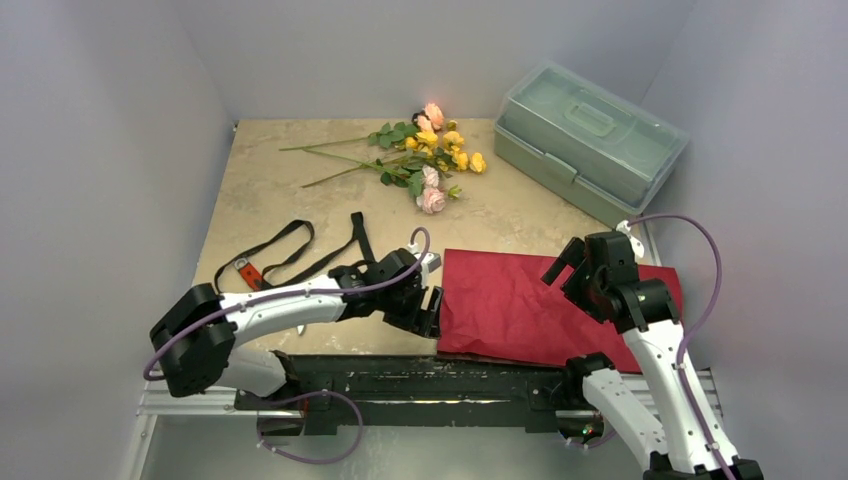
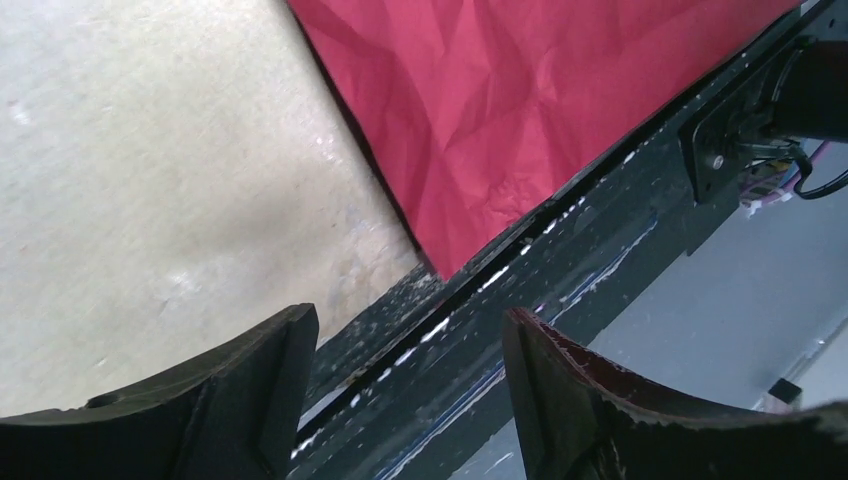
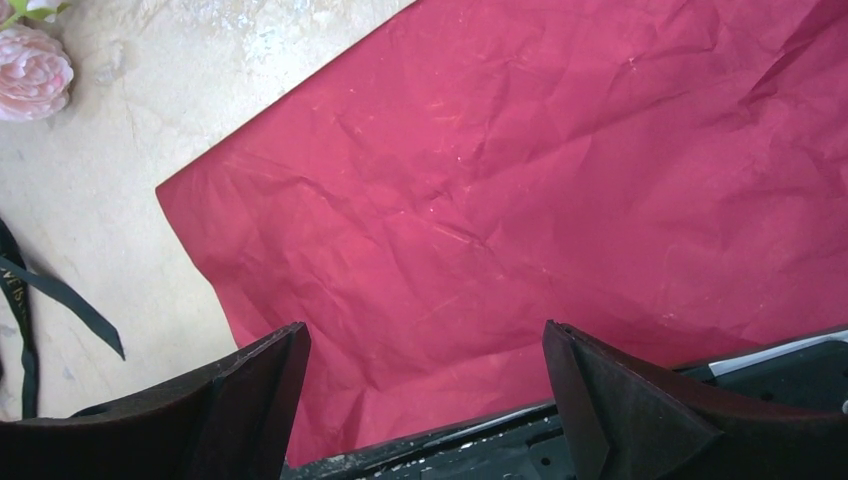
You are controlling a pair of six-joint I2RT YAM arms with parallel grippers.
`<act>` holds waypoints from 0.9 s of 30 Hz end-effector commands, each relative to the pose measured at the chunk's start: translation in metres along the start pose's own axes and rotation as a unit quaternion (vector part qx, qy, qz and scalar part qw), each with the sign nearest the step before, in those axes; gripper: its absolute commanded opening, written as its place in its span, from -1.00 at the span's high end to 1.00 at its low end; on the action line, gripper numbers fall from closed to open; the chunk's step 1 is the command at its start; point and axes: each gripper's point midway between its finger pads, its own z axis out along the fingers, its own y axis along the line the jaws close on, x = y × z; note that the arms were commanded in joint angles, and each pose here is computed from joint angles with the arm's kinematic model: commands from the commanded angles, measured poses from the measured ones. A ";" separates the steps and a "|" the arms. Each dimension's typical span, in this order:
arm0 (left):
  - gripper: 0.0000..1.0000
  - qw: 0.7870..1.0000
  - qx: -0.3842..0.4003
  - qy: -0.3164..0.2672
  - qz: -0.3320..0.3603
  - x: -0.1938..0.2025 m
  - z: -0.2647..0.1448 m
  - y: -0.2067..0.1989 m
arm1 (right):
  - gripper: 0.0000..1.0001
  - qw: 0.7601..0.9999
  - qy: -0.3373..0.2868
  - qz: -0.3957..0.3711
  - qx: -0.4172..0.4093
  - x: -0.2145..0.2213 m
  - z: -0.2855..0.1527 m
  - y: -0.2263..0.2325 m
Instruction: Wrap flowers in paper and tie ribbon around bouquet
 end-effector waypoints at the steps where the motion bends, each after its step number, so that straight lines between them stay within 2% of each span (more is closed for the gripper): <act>1: -0.41 0.998 0.054 -0.005 -0.031 -0.007 0.018 -0.027 | -0.94 1.000 0.012 0.016 -0.004 0.008 0.000 -0.002; 16: -0.26 0.997 0.057 0.030 -0.045 0.005 0.051 -0.024 | -0.89 0.999 0.032 0.039 -0.010 0.018 0.006 0.002; 27: -0.01 0.994 0.086 0.047 -0.046 0.004 0.057 -0.036 | -0.86 0.998 0.049 0.038 -0.002 0.025 0.014 0.000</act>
